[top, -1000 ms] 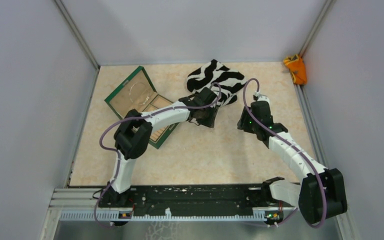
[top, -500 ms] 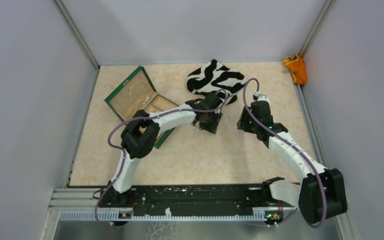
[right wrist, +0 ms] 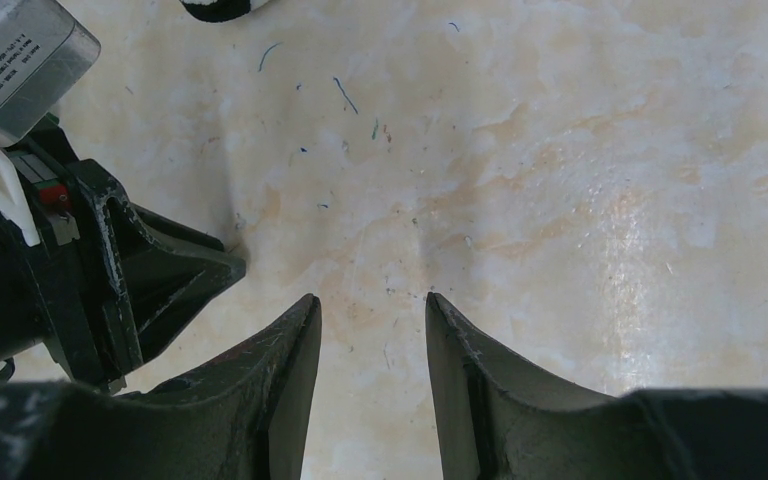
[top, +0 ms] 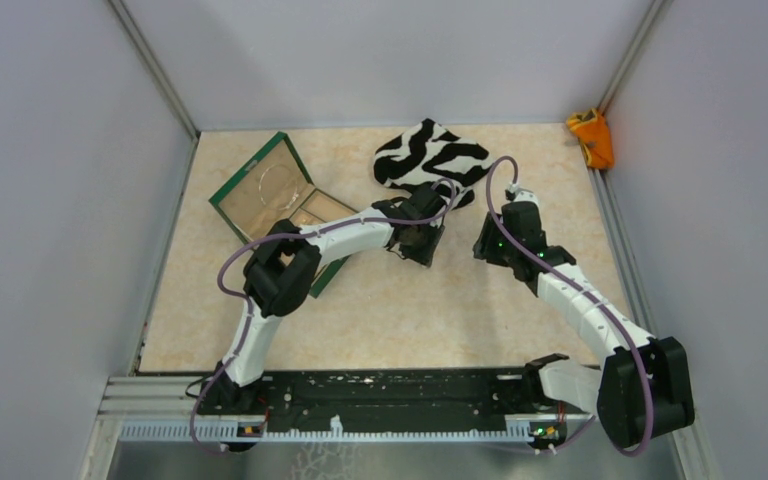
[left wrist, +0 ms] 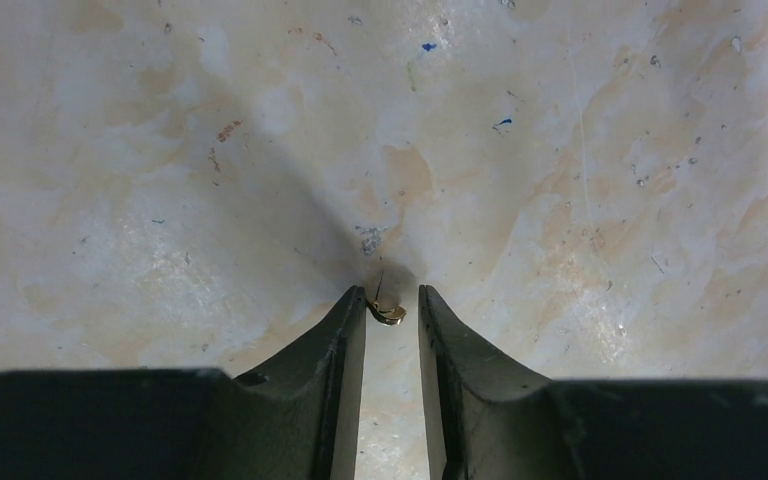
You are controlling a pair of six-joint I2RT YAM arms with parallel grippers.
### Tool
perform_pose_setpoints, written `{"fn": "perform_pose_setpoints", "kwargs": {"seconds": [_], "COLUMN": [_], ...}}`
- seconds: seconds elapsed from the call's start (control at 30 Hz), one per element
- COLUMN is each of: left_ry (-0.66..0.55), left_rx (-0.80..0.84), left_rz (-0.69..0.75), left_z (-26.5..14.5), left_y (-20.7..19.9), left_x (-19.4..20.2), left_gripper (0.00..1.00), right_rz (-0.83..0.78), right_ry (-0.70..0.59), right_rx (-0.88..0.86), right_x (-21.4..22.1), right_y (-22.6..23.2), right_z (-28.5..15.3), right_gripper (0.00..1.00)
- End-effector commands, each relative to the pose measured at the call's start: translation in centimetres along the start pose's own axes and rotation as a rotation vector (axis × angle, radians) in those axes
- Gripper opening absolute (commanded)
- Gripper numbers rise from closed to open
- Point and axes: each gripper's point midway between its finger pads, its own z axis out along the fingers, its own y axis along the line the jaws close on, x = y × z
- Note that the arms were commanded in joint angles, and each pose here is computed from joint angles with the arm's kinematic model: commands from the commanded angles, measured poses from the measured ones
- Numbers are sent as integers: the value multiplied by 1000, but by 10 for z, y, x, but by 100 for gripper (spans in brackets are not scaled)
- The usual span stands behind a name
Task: Organize the mixed jewelry
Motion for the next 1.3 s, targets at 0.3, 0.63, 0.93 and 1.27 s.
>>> {"fn": "perform_pose_setpoints", "kwargs": {"seconds": [0.3,0.63,0.93,1.27], "left_ry": [83,72,49,21], "left_rx": [-38,-48,-40,-70], "left_rz": [7,14,26,15], "left_z": [13,3,-7,-14], "left_y": [8,10,8,13], "left_x": [25,23,17,13], "left_gripper": [28,24,25,30], "right_rz": [-3,0,2,3], "right_ry": [-50,-45,-45,-43], "right_rx": [-33,-41,-46,-47], "right_x": [-13,-12,-13,-12], "right_y": [7,8,9,9], "right_z": [-2,-2,-1,-1], "right_gripper": [43,43,43,43]}}
